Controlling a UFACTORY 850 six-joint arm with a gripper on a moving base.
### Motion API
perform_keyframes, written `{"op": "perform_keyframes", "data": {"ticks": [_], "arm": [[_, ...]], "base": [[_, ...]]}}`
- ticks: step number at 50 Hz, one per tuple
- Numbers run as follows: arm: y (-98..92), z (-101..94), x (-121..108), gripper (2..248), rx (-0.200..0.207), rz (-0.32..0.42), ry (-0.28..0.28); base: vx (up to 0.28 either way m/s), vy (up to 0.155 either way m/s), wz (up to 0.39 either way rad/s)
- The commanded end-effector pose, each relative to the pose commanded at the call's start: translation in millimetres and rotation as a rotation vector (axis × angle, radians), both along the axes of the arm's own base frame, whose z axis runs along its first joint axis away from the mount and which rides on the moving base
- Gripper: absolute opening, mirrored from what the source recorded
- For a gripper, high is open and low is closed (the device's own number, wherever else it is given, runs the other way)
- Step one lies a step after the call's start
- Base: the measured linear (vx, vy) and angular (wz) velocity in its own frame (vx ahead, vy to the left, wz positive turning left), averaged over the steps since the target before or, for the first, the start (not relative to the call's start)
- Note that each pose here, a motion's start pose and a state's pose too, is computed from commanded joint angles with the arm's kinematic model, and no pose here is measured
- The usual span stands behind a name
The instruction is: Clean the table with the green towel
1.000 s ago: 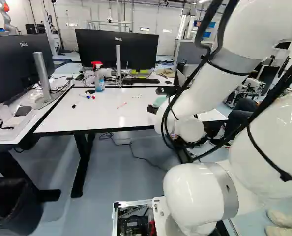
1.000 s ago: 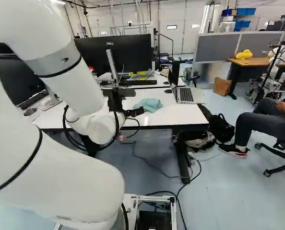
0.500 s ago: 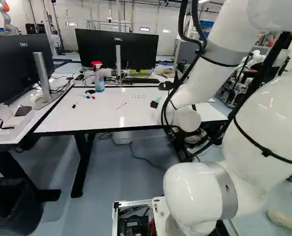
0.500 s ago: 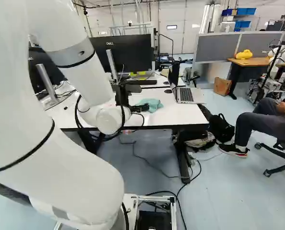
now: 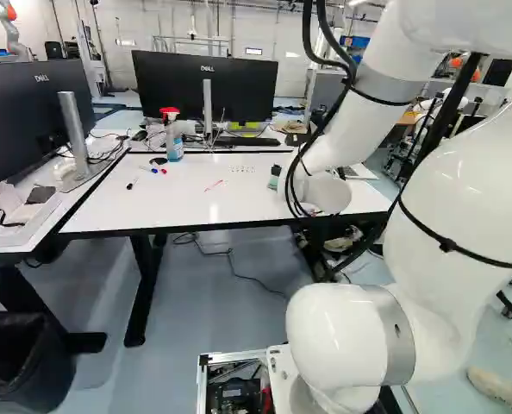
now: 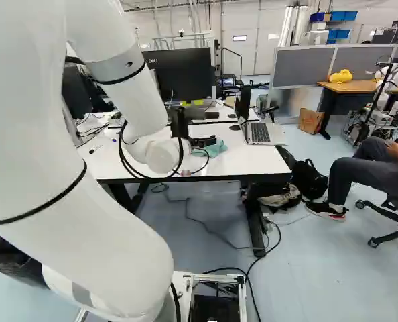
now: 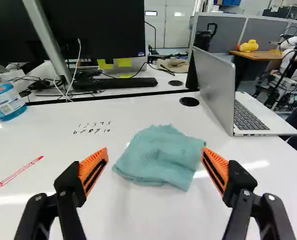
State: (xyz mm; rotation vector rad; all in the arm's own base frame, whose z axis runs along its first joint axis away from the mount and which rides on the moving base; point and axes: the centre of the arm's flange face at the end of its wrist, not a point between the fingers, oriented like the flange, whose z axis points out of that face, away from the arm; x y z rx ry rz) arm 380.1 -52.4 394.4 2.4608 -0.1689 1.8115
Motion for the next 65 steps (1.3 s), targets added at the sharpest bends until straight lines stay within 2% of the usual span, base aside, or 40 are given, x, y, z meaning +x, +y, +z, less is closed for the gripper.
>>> {"op": "perform_keyframes", "data": {"ticks": [8,35,54,65], "arm": [[-7.5,6.9,13.7,247,-0.001,-0.014,-0.005],[-30.6,-0.6,65.3,247,0.011,-0.047,0.066],[-34.9,-8.6,100.9,247,0.02,-0.043,0.128],[-35.2,-14.2,113.7,247,0.028,-0.038,0.179]], "base": [[0.0,0.0,0.0],[0.0,0.0,0.0],[0.0,0.0,0.0],[0.0,0.0,0.0]]}}
